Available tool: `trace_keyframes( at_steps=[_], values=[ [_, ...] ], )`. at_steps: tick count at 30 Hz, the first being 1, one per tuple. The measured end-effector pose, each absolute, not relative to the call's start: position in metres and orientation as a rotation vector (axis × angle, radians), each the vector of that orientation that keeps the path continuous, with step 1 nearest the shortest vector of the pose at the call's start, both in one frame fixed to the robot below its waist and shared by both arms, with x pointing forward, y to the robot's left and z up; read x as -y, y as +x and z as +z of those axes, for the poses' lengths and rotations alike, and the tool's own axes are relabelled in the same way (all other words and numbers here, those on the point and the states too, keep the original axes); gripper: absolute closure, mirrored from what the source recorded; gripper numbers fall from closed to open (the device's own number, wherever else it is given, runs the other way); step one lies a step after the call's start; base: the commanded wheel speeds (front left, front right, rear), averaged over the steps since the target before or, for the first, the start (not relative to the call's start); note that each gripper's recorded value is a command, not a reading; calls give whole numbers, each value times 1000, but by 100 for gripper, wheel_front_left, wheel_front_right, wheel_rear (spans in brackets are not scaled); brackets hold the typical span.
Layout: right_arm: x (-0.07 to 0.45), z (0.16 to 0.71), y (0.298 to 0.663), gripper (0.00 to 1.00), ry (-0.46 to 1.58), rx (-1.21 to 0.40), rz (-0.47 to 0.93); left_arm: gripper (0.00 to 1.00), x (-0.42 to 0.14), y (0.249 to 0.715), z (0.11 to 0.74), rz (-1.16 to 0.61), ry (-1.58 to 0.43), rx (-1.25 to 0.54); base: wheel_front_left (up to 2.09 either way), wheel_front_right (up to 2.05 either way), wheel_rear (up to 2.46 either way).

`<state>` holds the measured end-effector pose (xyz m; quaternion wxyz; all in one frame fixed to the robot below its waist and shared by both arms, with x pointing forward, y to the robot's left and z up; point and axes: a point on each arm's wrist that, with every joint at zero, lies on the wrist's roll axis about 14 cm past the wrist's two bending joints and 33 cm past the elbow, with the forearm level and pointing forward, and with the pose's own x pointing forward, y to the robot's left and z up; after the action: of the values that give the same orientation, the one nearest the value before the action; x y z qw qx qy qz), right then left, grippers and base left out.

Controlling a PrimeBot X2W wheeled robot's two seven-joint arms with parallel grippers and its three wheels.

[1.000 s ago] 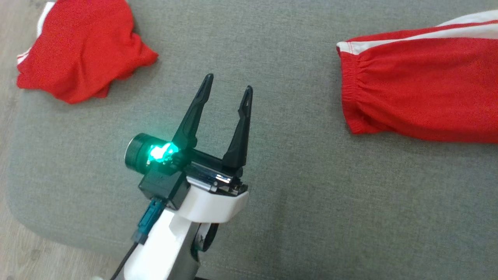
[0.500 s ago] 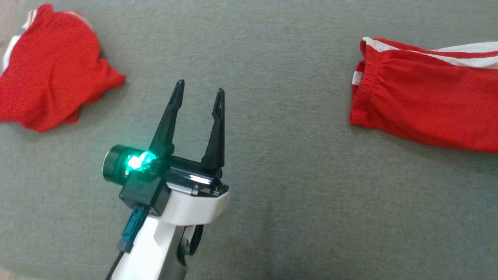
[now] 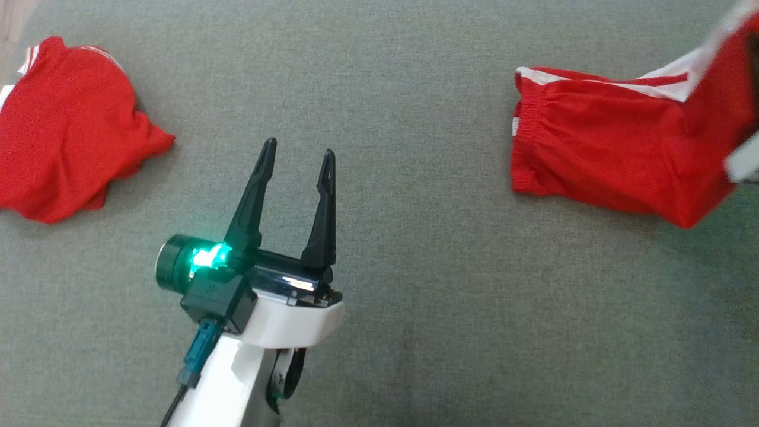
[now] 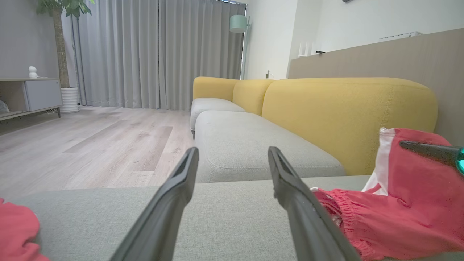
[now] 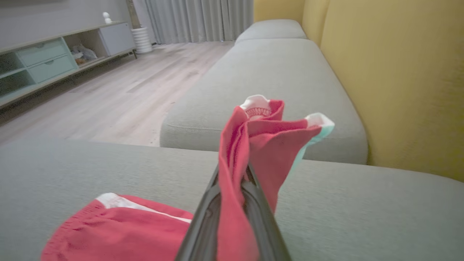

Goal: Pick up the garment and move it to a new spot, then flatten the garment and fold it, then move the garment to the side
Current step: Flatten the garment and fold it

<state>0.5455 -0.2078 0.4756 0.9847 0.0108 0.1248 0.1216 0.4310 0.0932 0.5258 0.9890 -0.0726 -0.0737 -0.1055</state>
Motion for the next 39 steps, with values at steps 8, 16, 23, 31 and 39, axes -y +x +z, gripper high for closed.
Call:
trace_keyframes(
  at_steps=[8,16,23,31,39],
  values=[
    [80,473,522,100,72,-236,516,0,-96,428,523,-206,-157,138,0,0,0],
    [22,458,479,0,226,-244,606,0,-100,422,529,-192,-162,147,0,0,0],
    [89,499,472,0,208,-13,455,0,-109,400,534,-156,-172,154,0,0,0],
    [161,510,414,0,196,52,249,0,-114,361,531,-124,-177,139,0,0,0],
    [160,466,336,0,155,-73,212,0,-125,318,512,-92,-166,85,0,0,0]
  ],
)
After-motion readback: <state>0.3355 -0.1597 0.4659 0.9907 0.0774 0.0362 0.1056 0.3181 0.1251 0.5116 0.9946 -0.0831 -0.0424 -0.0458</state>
